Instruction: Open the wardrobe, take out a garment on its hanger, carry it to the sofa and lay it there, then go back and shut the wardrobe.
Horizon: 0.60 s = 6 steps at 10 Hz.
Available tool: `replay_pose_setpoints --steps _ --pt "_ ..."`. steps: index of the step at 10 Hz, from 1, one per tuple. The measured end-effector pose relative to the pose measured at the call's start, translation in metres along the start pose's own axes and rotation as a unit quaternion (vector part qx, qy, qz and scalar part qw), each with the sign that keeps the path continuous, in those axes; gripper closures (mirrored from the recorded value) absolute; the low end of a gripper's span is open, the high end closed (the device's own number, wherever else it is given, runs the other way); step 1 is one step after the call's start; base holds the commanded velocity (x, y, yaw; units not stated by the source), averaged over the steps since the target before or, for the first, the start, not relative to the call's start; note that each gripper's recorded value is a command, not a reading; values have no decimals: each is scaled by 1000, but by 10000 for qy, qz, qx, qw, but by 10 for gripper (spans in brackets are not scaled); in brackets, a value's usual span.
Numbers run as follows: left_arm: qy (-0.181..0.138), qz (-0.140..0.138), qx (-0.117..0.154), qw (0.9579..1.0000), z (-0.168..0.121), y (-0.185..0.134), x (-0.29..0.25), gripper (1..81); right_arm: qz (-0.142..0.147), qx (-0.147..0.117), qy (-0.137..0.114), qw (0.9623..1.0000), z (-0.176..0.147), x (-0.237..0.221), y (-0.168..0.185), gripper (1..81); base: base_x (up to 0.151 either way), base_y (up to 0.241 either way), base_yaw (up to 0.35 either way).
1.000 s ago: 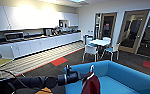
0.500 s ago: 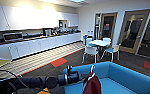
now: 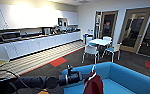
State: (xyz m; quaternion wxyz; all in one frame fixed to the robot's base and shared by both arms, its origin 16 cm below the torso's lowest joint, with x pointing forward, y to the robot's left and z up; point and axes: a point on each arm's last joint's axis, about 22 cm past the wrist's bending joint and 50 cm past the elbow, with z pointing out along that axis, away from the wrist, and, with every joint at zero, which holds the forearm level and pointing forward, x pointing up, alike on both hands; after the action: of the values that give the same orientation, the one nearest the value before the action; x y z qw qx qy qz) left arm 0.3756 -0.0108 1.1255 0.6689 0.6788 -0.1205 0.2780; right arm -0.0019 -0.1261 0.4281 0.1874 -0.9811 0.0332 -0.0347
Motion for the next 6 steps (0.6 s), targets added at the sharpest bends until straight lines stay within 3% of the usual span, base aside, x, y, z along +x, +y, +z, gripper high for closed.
replay_pose_setpoints --steps 2,5,6 --pt "14 -245 47 9997 2 -25 1 811 106 -27 -203 9997 0 -17 2 10 95 0 0" --pt "7 -296 66 9995 3 -32 3 811 113 -37 -230 9997 0 -16 3 10 87 0 0" --pt "22 -295 63 9995 3 -32 3 811 112 -37 -232 9997 0 -16 3 10 0 0 0"
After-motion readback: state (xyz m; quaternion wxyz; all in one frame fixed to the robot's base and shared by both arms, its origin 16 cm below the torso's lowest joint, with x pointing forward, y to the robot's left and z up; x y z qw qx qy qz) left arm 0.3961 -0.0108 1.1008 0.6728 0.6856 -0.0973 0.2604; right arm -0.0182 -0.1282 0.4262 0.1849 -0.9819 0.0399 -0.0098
